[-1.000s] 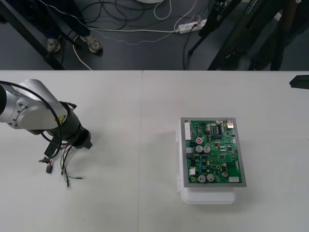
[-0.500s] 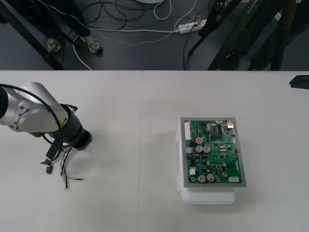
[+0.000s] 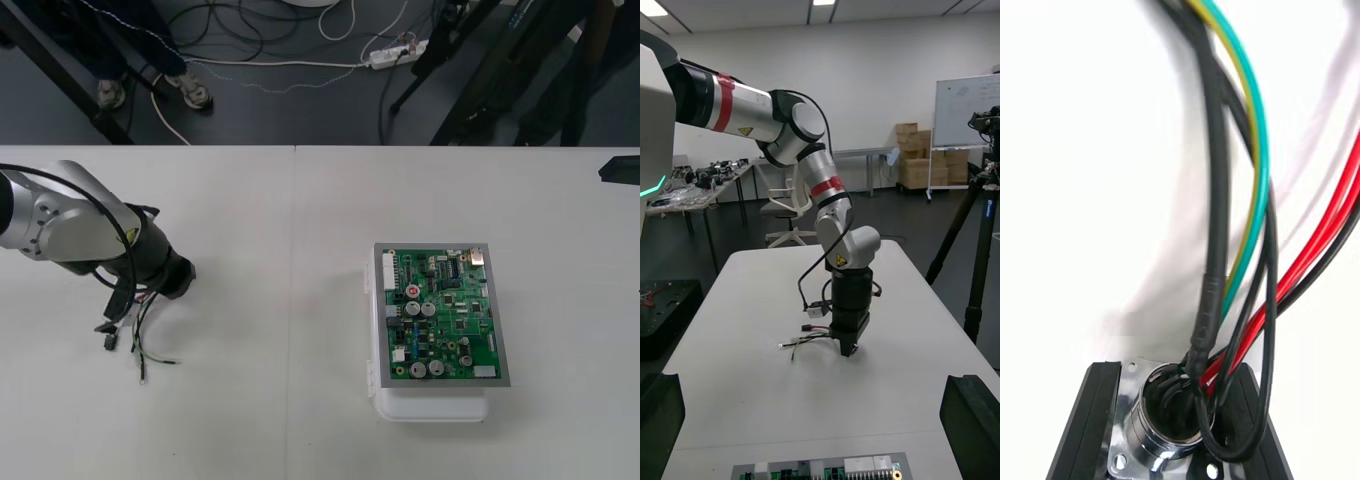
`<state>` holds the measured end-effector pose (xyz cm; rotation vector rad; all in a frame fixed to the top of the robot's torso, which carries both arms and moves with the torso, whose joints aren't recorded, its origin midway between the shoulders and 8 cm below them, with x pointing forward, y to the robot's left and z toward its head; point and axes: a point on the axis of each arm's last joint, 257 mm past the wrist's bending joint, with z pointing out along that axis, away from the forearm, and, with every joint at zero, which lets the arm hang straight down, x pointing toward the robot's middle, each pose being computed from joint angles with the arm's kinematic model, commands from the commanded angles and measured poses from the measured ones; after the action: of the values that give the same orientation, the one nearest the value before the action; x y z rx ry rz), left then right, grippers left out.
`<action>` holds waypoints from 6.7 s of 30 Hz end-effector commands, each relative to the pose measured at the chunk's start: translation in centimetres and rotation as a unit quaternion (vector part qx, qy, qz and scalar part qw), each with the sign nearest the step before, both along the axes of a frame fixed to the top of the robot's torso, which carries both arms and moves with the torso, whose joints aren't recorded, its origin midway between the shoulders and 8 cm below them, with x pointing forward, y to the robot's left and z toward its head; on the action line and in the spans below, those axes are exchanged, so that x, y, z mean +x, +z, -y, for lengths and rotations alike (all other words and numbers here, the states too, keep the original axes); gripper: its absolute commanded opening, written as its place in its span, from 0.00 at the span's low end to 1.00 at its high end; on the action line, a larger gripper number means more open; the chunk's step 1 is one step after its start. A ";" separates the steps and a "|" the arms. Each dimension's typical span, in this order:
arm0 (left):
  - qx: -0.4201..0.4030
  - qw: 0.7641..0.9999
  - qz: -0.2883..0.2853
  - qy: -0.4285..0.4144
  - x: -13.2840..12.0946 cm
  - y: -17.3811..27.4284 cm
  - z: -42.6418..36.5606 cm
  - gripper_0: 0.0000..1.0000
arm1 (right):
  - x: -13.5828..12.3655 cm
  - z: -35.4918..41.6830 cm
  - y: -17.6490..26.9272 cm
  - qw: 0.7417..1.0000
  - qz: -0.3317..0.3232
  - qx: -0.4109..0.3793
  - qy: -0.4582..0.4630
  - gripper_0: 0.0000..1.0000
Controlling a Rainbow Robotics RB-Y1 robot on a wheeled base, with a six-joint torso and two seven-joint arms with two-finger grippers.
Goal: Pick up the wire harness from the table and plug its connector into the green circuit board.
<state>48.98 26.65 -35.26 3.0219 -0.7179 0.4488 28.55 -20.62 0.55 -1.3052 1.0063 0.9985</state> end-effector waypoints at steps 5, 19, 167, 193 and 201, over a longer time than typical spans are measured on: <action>-0.045 0.998 -0.014 0.038 1.9 7.3 0.3 0.00 | -0.9 -0.9 0.2 0.999 0.031 -0.004 0.019 1.00; -0.159 0.981 -0.024 0.111 2.1 21.9 2.5 0.00 | -1.1 -1.1 0.2 0.999 0.029 -0.006 0.021 1.00; -0.094 0.222 -0.730 0.639 -25.8 30.0 24.8 0.00 | 3.4 -8.4 7.1 0.989 -0.060 -0.116 0.071 1.00; -0.032 0.212 -0.745 0.632 -28.1 30.3 25.0 0.00 | 3.2 -12.6 9.0 0.983 -0.081 -0.072 0.148 1.00; -0.033 0.213 -0.744 0.632 -28.1 30.3 24.9 0.00 | 2.0 -13.5 8.6 0.977 -0.091 -0.073 0.179 1.00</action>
<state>22.57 1.01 -4.47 1.3092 1.5963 -1.9506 31.70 -8.26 8.18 -1.5267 1.0511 1.3274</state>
